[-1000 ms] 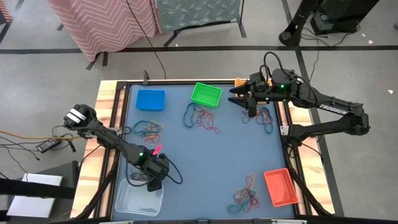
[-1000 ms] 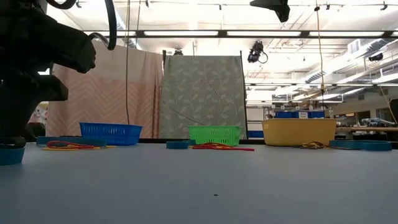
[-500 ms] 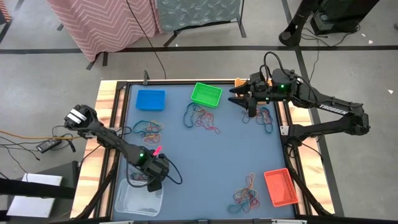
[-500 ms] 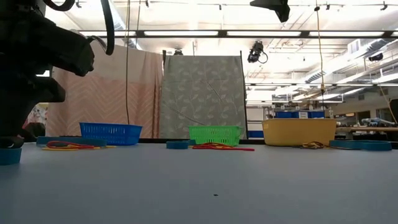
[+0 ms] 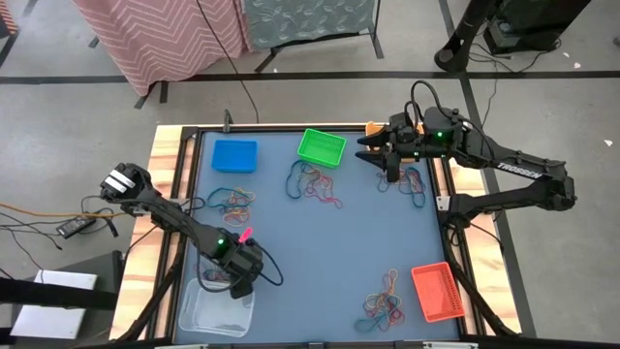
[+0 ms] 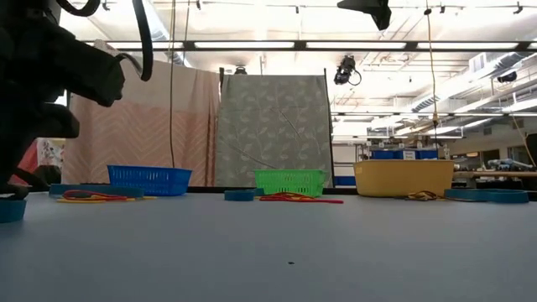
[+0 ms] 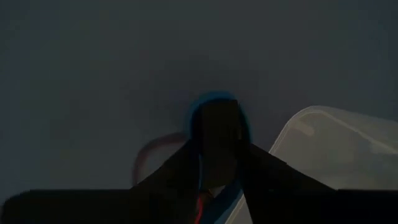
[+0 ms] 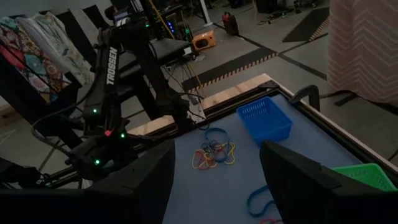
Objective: Sort rubber bands into baskets
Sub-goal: Put the black rubber band into the yellow bin
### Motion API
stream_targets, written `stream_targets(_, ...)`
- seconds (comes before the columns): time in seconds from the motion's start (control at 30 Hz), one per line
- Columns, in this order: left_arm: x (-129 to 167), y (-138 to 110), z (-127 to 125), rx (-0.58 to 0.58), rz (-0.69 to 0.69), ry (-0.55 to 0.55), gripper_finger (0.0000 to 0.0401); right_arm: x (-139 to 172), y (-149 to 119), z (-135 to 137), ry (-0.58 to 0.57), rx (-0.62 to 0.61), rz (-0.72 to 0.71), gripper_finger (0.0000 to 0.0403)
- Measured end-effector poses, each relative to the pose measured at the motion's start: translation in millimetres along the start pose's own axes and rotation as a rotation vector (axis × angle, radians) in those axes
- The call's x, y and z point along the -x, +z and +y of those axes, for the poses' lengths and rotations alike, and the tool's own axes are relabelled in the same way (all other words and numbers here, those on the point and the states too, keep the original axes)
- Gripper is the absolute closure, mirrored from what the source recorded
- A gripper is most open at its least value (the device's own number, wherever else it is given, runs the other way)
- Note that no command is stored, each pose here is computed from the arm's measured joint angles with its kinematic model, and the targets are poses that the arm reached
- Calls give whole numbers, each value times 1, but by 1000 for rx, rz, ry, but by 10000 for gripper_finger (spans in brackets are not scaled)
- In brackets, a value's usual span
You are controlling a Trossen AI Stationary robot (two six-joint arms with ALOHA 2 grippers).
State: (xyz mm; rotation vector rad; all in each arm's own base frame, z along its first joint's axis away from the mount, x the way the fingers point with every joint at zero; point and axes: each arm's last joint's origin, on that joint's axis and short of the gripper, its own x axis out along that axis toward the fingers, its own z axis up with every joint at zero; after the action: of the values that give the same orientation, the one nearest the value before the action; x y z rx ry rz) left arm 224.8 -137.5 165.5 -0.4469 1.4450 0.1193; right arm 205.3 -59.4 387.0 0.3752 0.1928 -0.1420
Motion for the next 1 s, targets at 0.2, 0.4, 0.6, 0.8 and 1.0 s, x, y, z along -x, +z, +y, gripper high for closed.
stream_targets(0.2,9,4,-4,-3,-27,34,332,0,0,0,0,0,0,156)
stream_targets(0.4,19,7,-10,-51,-26,34,391,0,0,0,0,0,0,156)
stream_targets(0.6,35,11,-15,-91,-7,60,398,0,0,0,0,2,0,156)
stream_targets(0.8,45,20,-13,-123,-12,77,399,0,0,0,0,3,0,156)
stream_targets(1.0,45,23,-12,-100,-37,78,381,0,0,0,0,-7,0,156)
